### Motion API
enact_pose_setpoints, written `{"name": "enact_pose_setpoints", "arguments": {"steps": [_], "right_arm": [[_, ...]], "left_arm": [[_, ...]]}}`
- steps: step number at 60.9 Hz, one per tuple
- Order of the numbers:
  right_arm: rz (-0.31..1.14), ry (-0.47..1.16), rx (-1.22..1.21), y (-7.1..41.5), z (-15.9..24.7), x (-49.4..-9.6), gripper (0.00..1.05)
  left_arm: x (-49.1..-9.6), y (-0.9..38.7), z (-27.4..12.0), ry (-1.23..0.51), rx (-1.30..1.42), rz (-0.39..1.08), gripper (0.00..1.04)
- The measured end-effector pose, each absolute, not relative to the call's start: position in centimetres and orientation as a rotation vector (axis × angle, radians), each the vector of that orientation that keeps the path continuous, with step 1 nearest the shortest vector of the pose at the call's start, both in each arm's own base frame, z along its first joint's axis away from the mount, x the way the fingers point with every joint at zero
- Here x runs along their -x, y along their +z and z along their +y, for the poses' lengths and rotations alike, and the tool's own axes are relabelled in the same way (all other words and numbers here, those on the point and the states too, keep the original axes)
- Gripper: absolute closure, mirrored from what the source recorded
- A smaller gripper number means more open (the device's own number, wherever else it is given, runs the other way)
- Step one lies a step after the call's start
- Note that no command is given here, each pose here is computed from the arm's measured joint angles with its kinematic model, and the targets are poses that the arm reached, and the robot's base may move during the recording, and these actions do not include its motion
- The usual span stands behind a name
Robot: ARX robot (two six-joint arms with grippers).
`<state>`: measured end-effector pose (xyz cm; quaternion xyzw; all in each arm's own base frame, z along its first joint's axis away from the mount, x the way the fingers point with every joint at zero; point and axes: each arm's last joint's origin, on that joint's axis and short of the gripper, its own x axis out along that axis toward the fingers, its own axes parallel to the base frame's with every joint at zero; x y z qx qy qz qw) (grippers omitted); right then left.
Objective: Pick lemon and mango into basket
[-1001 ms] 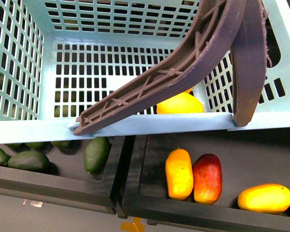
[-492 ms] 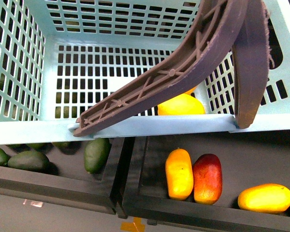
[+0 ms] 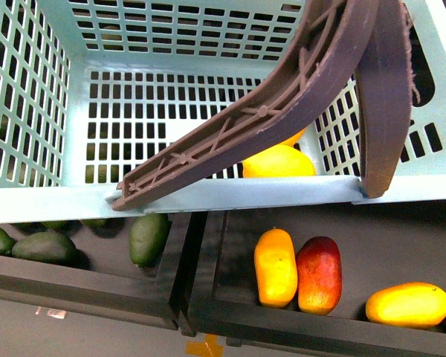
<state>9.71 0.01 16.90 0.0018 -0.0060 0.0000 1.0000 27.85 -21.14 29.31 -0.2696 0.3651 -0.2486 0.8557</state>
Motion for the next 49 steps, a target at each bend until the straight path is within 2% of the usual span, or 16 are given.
{"name": "enact_pose_setpoints", "arguments": {"steps": [16, 27, 29, 49], "right_arm": [[-0.012, 0.0, -0.004, 16.92, 0.01, -9.7, 0.44], [-0.013, 0.0, -0.004, 16.92, 0.01, -9.7, 0.09], [-0.013, 0.0, -0.004, 16.92, 0.01, -9.7, 0.07], [-0.012, -0.002, -0.004, 16.9, 0.01, -9.7, 0.09]], "left_arm": [[-27.86, 29.3, -21.15, -0.522, 0.567, 0.768, 1.0], [-27.85, 29.31, -21.14, -0.521, 0.567, 0.767, 1.0], [-27.85, 29.31, -21.14, -0.522, 0.567, 0.767, 1.0], [-27.83, 29.31, -21.17, -0.522, 0.567, 0.767, 1.0]]}}
